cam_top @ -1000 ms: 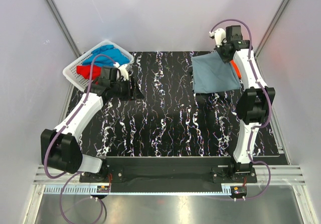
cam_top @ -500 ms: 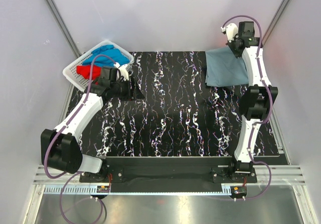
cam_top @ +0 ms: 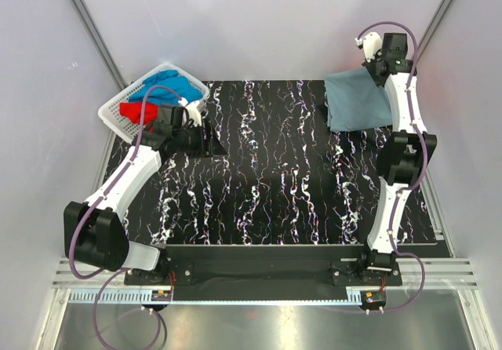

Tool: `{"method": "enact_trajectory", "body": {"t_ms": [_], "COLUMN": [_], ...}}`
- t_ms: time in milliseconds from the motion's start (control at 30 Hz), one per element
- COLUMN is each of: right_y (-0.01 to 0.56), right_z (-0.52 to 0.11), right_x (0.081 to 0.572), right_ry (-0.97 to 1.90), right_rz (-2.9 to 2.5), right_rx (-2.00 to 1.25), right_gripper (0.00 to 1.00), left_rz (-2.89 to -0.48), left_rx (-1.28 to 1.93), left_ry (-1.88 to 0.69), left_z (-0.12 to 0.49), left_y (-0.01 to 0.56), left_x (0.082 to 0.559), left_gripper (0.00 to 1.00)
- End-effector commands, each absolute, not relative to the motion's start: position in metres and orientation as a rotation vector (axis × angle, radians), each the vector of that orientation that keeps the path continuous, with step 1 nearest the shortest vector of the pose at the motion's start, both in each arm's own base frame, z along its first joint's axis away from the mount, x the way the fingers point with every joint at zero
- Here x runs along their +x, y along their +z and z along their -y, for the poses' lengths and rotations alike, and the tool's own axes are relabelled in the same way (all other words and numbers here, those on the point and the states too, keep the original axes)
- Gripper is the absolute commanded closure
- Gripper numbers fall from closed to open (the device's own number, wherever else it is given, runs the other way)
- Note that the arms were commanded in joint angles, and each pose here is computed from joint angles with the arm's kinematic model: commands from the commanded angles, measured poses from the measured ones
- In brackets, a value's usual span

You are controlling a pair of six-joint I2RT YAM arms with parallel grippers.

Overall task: Fold and stack the t-shirts
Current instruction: Neatly place the folded tshirt to the corner

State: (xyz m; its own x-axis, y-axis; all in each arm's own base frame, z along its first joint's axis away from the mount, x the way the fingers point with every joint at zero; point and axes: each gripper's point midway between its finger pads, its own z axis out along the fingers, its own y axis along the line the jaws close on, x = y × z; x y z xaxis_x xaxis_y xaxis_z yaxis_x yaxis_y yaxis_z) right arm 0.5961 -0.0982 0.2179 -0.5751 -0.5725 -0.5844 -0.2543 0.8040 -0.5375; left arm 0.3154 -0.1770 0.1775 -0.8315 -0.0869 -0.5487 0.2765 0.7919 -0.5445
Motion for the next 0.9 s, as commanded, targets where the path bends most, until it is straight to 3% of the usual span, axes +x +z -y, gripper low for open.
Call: {"method": "enact_trajectory", "body": {"t_ms": [0, 333, 367, 433, 467, 500, 533, 767, 867], "right_y": [0.263, 0.224, 0.206, 0.214, 0.190, 0.196, 0.205, 0.218, 0.227], "right_z": [0.116, 0.152, 0.164, 0.184, 0.194, 0.207, 0.211, 0.196, 0.189], "right_x": [0.616, 0.653, 0.659, 0.673, 0.681, 0.683, 0.687, 0.677, 0.667], "right_ry": [-0.572, -0.502, -0.531, -0.629, -0.668, -0.739, -0.753, -0.606, -0.556], "right_rz": [-2.032, -1.981, -1.996, -1.933, -1.947, -1.914, -1.883, -1.885, -1.892], "right_rx": [-0.536, -0.405, -0.365, -0.292, -0.268, -0.210, -0.180, -0.057, -0.004], "right_gripper": [1.00, 1.00, 0.97, 0.77, 0.65, 0.63, 0.54, 0.40, 0.39], "left_rz": [-2.371, -2.383, -2.386, -2.394, -2.397, -2.399, -2.395, -2.389, -2.380], "left_rx": [0.177, 0.170, 0.167, 0.164, 0.162, 0.161, 0.158, 0.152, 0.162], "left_ry": [-0.865, -0.846, -0.842, -0.838, -0.836, -0.834, -0.830, -0.819, -0.827], "left_z": [0.178, 0.176, 0.176, 0.175, 0.175, 0.175, 0.174, 0.173, 0.174], "left_y": [0.185, 0.181, 0.180, 0.178, 0.176, 0.176, 0.176, 0.179, 0.181], "left_x": [0.319, 0.320, 0.320, 0.320, 0.320, 0.320, 0.321, 0.320, 0.319], "left_gripper": [0.38, 0.38, 0.38, 0.38, 0.38, 0.38, 0.38, 0.37, 0.36]}}
